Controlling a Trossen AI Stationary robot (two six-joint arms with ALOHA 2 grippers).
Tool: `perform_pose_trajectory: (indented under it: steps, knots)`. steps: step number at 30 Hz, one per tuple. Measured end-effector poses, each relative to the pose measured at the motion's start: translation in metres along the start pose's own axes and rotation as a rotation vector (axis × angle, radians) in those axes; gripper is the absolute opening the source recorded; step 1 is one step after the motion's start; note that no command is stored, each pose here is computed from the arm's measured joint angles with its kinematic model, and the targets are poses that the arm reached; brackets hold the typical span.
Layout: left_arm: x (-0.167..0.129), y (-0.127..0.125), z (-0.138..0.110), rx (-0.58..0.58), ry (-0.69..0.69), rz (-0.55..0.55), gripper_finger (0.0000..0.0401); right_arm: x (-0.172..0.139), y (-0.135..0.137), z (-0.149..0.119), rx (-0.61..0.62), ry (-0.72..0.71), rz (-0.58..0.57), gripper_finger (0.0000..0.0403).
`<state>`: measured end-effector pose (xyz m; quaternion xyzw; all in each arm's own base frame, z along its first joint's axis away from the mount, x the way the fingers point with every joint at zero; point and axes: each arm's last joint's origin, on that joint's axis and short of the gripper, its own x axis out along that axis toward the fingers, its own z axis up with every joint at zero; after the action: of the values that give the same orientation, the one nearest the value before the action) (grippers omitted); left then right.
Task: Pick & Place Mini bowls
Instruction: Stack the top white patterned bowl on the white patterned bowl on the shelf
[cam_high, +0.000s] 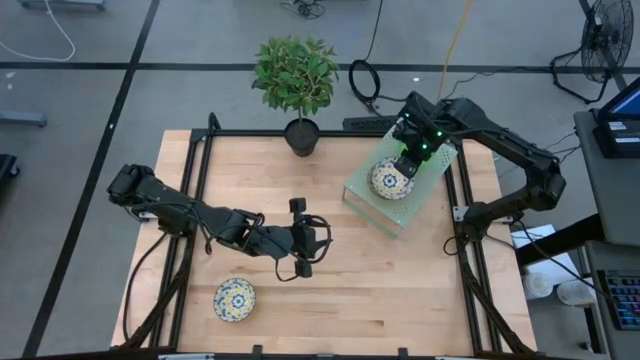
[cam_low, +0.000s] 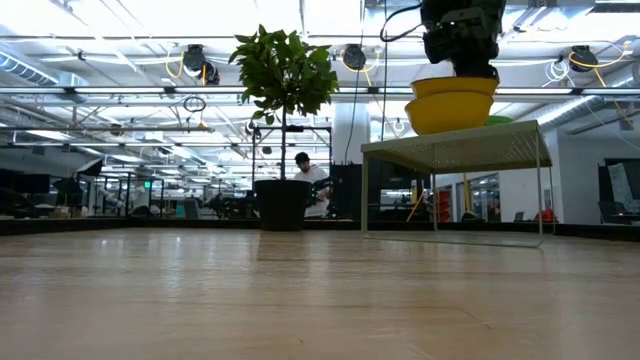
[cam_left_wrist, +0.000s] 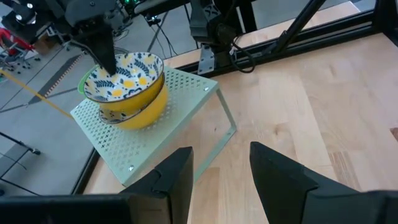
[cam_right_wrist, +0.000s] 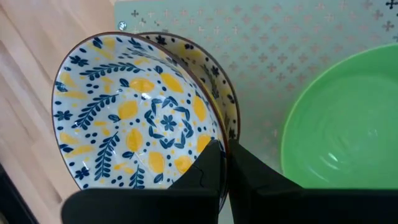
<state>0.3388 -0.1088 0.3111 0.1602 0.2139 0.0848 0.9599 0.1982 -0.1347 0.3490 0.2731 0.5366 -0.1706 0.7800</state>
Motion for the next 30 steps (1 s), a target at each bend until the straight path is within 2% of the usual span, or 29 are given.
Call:
perform_pose_trajectory:
  steps: [16, 30]
  knots:
    - [0.0, 0.0, 0.0, 0.0, -0.001, -0.003, 0.0161, 0.022, -0.005, 0.0, 0.001, -0.006, 0.006, 0.0]
    - [0.0, 0.0, 0.0, 0.0, -0.001, -0.003, 0.0161, 0.023, -0.006, -0.002, 0.027, 0.015, 0.004, 0.0]
